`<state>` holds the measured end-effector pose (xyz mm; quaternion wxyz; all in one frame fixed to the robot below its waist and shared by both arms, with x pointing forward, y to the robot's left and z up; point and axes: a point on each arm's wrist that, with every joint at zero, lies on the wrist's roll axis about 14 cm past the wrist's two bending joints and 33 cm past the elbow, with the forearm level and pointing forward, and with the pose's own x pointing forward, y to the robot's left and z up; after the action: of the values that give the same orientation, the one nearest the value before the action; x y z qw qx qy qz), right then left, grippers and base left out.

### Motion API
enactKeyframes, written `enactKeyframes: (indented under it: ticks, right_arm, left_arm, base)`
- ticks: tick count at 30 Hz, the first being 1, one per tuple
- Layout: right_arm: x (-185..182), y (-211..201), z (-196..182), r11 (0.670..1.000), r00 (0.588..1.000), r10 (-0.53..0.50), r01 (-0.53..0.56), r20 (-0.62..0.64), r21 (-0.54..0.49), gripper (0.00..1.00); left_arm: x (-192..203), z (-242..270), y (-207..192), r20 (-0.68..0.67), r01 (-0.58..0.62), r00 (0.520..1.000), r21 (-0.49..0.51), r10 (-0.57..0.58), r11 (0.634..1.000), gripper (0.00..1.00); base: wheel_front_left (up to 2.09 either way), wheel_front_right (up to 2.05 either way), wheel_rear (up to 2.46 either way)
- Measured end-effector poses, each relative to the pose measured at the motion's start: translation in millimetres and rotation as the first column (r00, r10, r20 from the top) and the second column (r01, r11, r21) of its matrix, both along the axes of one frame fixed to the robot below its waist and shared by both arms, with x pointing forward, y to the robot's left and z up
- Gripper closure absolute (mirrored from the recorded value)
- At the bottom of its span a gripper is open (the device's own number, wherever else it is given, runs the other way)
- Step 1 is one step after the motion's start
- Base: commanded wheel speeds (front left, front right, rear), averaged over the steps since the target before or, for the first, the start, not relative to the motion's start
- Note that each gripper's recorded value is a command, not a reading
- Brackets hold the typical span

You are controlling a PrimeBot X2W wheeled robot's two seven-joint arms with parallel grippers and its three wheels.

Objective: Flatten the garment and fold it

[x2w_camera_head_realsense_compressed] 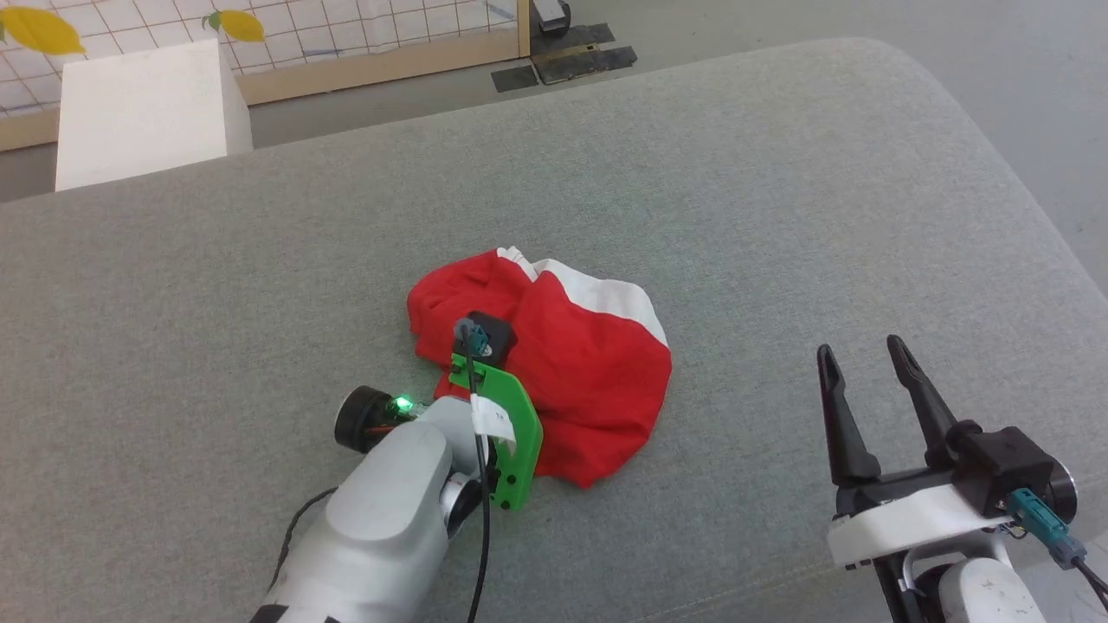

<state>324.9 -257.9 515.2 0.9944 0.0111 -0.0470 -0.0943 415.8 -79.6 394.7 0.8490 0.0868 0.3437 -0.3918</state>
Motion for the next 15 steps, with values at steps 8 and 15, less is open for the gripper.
enactKeyframes:
  ticks: [8,15]
  right_arm:
    - [7,10,2,0.999,0.999,0.036,-0.037,0.011,0.010,0.00]
    - [11,19,6,0.998,0.997,0.068,-0.068,0.028,0.005,0.00]
  left_arm:
    - [23,47,-3,0.106,-0.087,0.988,-0.219,0.112,0.972,0.00]
    - [58,130,27,0.319,-0.154,0.881,-0.504,0.349,0.850,0.00]
  base:
    - [0.00,0.00,0.00]
    - [0.00,0.00,0.00]
